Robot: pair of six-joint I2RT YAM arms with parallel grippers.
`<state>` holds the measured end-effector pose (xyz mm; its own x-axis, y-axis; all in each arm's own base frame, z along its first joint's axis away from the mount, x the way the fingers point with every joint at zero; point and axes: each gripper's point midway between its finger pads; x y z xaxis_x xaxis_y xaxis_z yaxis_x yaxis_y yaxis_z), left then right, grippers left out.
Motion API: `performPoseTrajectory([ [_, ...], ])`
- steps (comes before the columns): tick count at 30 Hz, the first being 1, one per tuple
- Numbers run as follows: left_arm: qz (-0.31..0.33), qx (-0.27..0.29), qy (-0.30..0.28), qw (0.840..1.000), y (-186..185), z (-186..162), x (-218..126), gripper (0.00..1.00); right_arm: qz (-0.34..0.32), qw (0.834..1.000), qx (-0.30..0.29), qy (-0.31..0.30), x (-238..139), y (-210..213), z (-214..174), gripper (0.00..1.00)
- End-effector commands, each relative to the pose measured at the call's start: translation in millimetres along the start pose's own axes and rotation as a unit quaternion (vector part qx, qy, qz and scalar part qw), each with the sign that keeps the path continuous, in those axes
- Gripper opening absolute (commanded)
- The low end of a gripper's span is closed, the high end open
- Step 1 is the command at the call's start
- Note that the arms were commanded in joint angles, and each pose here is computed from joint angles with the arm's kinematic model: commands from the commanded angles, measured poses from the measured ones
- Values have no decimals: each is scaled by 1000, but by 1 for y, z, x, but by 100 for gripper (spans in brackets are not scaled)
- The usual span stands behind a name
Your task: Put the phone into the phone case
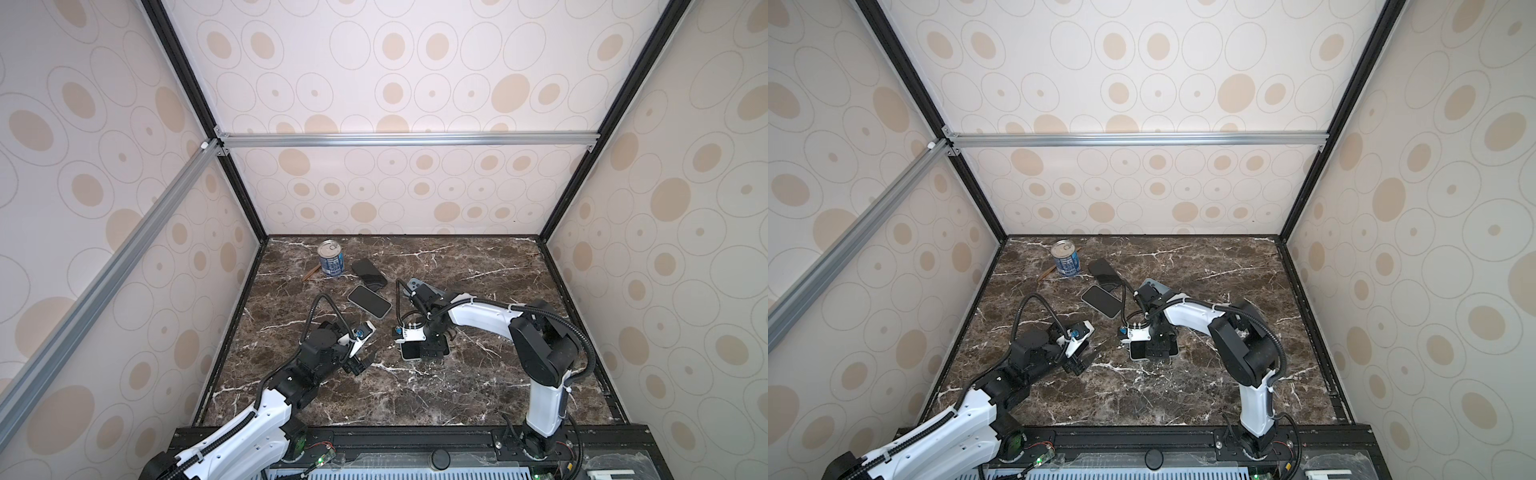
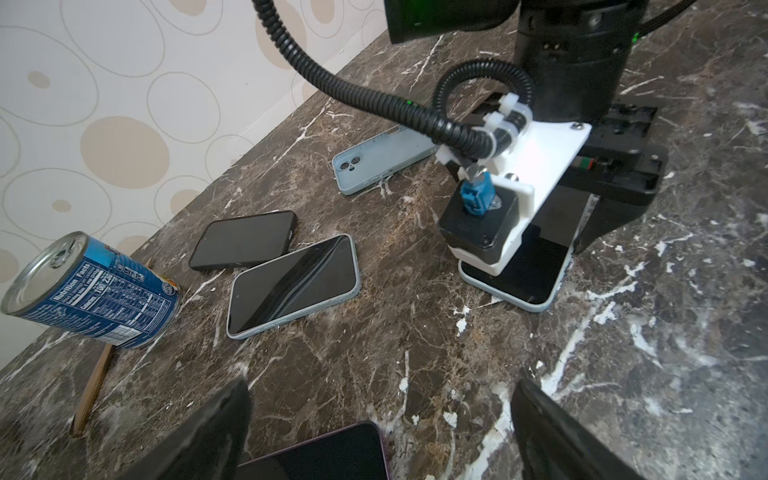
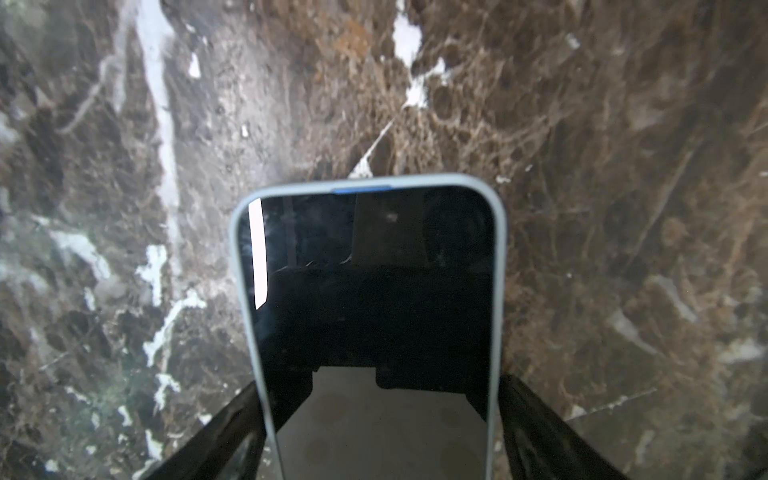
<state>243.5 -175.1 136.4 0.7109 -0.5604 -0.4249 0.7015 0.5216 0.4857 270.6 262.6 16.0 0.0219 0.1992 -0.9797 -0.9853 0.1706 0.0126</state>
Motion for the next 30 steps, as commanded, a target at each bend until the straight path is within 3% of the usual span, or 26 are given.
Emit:
performPoseTrajectory([
  [1, 13, 6, -11, 1000, 7, 8, -3, 97, 20, 998, 20, 63, 22, 6, -31, 77],
  [11, 21, 1, -15, 1000, 11, 11, -6, 97, 5, 993, 94, 73, 15, -13, -45, 66],
  [17, 25, -2, -19, 1000, 13, 13, -7, 97, -19, 987, 146, 70, 7, -28, -59, 65],
  [30, 33, -8, -32, 999, 15, 18, -14, 97, -60, 953, 283, 90, -7, -58, -109, 64],
])
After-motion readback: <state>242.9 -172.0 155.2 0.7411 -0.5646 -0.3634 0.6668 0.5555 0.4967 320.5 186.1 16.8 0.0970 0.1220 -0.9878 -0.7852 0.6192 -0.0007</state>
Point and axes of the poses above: each gripper's point midway between its finger pads, its own x axis out along the fingers, its own y axis along the line the jaws close on, z = x × y, and after that the axes turned 12 degrees about x, right-handed
